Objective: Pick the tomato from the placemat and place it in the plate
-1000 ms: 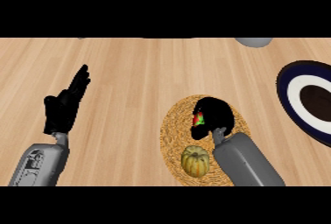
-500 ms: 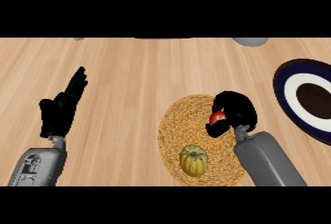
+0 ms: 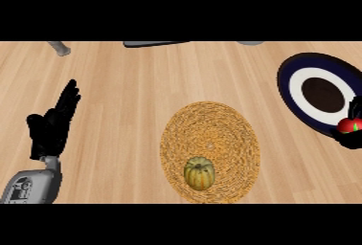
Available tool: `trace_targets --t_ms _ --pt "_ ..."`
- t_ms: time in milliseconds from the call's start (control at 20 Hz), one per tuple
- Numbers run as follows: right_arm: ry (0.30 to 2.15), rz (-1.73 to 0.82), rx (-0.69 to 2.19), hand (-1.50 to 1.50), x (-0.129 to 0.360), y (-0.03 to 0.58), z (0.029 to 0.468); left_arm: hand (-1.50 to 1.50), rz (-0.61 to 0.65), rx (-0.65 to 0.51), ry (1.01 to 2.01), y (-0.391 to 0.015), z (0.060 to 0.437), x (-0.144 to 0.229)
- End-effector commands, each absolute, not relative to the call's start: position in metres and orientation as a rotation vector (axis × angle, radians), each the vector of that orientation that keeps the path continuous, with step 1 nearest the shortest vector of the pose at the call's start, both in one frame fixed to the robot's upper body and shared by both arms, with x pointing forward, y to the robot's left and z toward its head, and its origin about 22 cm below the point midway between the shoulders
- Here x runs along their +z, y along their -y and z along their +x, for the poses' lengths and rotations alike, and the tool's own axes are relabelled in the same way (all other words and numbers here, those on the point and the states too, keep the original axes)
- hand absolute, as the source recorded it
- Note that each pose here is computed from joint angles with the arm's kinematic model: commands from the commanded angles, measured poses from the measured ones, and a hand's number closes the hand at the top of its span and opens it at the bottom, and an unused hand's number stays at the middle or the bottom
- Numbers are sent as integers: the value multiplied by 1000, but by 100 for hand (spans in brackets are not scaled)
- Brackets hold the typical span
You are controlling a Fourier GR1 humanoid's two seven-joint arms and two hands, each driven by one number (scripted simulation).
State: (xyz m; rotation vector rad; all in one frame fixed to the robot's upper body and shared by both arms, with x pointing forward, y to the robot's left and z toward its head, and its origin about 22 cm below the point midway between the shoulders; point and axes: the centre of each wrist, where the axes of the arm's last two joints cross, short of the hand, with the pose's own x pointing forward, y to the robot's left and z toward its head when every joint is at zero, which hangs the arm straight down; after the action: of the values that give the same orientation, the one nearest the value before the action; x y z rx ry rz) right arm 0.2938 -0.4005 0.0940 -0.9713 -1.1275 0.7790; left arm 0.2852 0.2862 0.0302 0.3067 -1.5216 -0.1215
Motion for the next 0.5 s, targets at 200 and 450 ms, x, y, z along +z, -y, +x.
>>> trace_targets --t_ms 200,450 --pt "1574 -985 618 150 168 519 248 0 282 -129 1554 -278 286 31" --pt "1720 -848 573 150 192 579 209 0 239 -173 1557 -260 292 33"
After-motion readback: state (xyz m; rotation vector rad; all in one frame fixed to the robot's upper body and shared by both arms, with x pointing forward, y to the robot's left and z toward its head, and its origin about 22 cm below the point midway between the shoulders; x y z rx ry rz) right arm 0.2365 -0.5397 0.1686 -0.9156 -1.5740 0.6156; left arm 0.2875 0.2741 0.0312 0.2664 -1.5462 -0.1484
